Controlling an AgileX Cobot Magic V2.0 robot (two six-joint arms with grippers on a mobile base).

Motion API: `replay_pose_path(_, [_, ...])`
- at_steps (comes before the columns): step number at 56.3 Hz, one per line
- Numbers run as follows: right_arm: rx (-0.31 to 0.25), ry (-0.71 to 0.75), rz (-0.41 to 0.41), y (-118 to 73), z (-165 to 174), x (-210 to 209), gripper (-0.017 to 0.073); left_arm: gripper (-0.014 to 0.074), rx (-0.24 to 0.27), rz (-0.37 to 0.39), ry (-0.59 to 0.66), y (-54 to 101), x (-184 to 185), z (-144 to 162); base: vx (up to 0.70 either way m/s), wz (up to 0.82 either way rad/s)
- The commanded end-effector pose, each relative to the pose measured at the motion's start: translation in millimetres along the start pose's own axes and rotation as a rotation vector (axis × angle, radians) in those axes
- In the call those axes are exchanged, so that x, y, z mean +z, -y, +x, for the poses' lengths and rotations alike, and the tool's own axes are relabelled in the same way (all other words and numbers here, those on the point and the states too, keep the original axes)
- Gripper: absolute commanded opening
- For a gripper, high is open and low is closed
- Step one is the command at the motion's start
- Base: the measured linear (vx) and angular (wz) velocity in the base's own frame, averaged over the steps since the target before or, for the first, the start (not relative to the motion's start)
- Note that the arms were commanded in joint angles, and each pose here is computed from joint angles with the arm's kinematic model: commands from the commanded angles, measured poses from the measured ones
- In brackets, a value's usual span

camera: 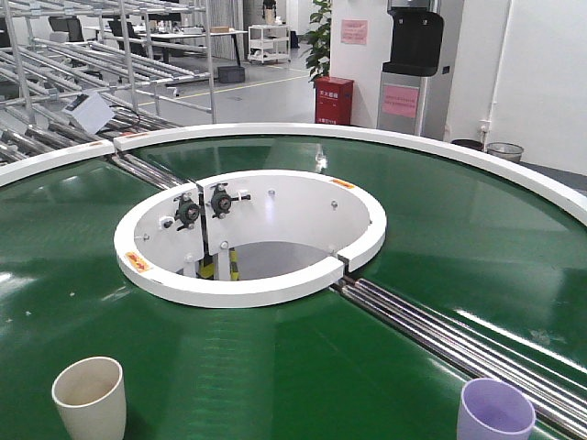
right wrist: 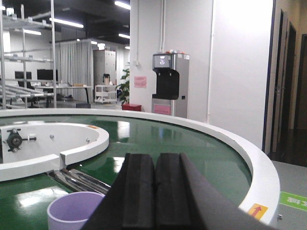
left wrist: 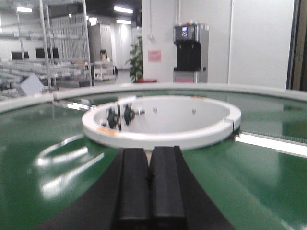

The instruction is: Grab cup from conveyor and place in blue bin

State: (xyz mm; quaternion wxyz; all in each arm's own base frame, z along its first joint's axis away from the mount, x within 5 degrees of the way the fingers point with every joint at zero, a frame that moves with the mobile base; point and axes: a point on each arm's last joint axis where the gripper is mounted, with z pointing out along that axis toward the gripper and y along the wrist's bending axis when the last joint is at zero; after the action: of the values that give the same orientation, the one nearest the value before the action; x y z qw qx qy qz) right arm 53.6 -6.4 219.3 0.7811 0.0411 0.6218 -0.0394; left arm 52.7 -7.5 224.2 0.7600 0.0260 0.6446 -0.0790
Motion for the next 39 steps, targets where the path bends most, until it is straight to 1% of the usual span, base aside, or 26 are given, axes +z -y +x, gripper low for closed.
replay_pose_path(1, [0.001, 0.101, -0.002, -0.5, -32, -1, -0.0009, -0.0001, 0.052, 0.006, 0.21, 2.9, -6, -50, 0.0, 0.0])
replay_pose_path(5, [-0.021, 0.061, -0.003, -1.2, -60, -1, -0.0009, 0.0, 0.131, 0.004, 0.238, 5.3, -12, -80, 0.0, 0.0])
replay_pose_path(6, [-0.026, 0.044, -0.002, -1.2, -68, 0, -0.0009, 0.0, 0.145, 0.003, 0.25, 5.9, -14, -89, 0.0, 0.0])
replay_pose_path(9, [-0.061, 0.002, 0.003, -1.2, -93, 3, -0.0009, 0.0, 0.18, -0.003, 0.231, 7.1, -17, -110, 0.0, 0.0])
replay_pose_path(13, [-0.088, -0.067, 0.011, -0.6, -112, 11, -0.0009, 0.0, 0.22, -0.015, 0.159, 7.5, -13, -132, 0.0, 0.0])
replay_pose_path(17, [-0.124, -0.147, 0.021, 0.6, -123, 25, -0.0009, 0.0004, 0.254, -0.027, 0.078, 7.1, -2, -146, 0.0, 0.0])
replay_pose_path(20, [-0.131, -0.19, 0.023, 0.9, -125, 37, -0.0009, 0.0006, 0.271, -0.03, 0.033, 6.9, 10, -150, 0.0, 0.0])
replay_pose_path(21, [-0.141, -0.203, 0.023, 1.1, -125, 40, -0.0009, 0.0008, 0.275, -0.03, 0.027, 6.9, 13, -151, 0.0, 0.0])
replay_pose_path(25, [-0.14, -0.258, 0.02, 1.1, -119, 55, -0.0006, 0.002, 0.293, -0.029, -0.033, 6.4, 29, -146, 0.0, 0.0])
replay_pose_path(33, [-0.136, -0.365, 0.012, 1.0, -103, 78, 0.0011, 0.0066, 0.296, -0.018, -0.157, 5.6, 57, -132, 0.0, 0.0])
replay_pose_path(39, [-0.135, -0.409, 0.007, 0.9, -95, 90, 0.0053, 0.0136, 0.297, -0.012, -0.238, 5.0, 75, -121, 0.0, 0.0])
